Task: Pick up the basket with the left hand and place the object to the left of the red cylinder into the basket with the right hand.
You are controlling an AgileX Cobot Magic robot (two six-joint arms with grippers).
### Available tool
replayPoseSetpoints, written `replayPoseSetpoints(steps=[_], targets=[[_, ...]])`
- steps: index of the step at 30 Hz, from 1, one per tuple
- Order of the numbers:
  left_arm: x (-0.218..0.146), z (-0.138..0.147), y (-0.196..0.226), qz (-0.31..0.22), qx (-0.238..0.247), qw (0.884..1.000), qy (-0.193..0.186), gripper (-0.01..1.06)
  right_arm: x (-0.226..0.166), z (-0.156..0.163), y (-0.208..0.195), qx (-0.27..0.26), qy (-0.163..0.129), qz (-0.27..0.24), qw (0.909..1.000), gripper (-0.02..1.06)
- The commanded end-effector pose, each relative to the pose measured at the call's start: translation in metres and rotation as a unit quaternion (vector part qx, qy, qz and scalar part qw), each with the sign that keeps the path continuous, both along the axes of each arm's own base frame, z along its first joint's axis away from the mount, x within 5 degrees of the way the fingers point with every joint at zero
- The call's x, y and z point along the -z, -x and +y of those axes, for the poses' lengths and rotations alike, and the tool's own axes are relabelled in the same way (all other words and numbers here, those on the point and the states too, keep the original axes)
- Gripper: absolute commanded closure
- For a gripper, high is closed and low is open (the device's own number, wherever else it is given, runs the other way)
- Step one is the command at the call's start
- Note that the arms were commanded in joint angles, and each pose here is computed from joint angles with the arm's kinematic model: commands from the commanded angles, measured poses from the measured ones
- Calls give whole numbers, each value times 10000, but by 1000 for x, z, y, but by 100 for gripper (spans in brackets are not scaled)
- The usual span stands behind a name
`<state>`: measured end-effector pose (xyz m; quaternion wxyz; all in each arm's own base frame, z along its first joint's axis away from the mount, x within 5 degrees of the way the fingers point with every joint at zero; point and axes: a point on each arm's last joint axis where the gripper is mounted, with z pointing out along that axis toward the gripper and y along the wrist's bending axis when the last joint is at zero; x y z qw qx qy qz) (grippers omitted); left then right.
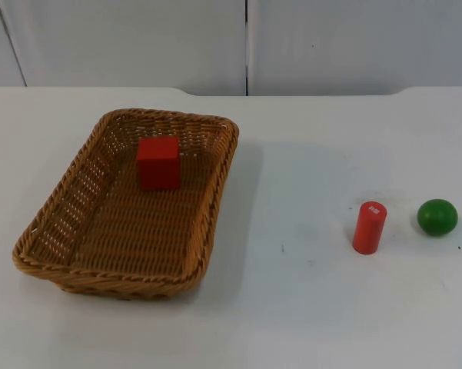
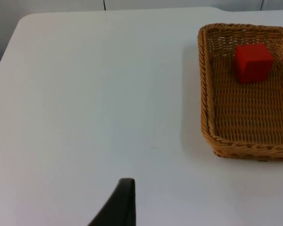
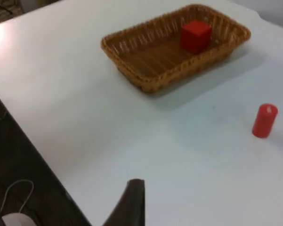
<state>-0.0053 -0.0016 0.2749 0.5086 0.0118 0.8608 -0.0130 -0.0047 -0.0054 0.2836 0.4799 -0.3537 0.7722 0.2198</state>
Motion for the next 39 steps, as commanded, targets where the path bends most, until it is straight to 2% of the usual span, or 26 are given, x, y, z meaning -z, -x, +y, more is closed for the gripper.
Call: replayPoseSetpoints(steps=[1, 27, 31, 33, 39], targets=[[1, 0, -1, -43, 15, 10000, -4, 0, 4, -1, 0, 57, 66, 60, 9999, 19], [1, 0, -1, -43, 15, 10000, -4, 0, 4, -1, -1, -3, 176, -66, 9998, 19], [1, 0, -1, -43, 15, 10000, -4, 0, 4, -1, -1, -3, 176, -66, 9998, 11], [1, 0, -1, -43, 15, 10000, -4, 0, 4, -1, -1, -3, 176, -66, 9998, -1], [1, 0, -1, -43, 15, 10000, -4, 0, 4, -1, -1, -3, 176, -66, 9998, -1]])
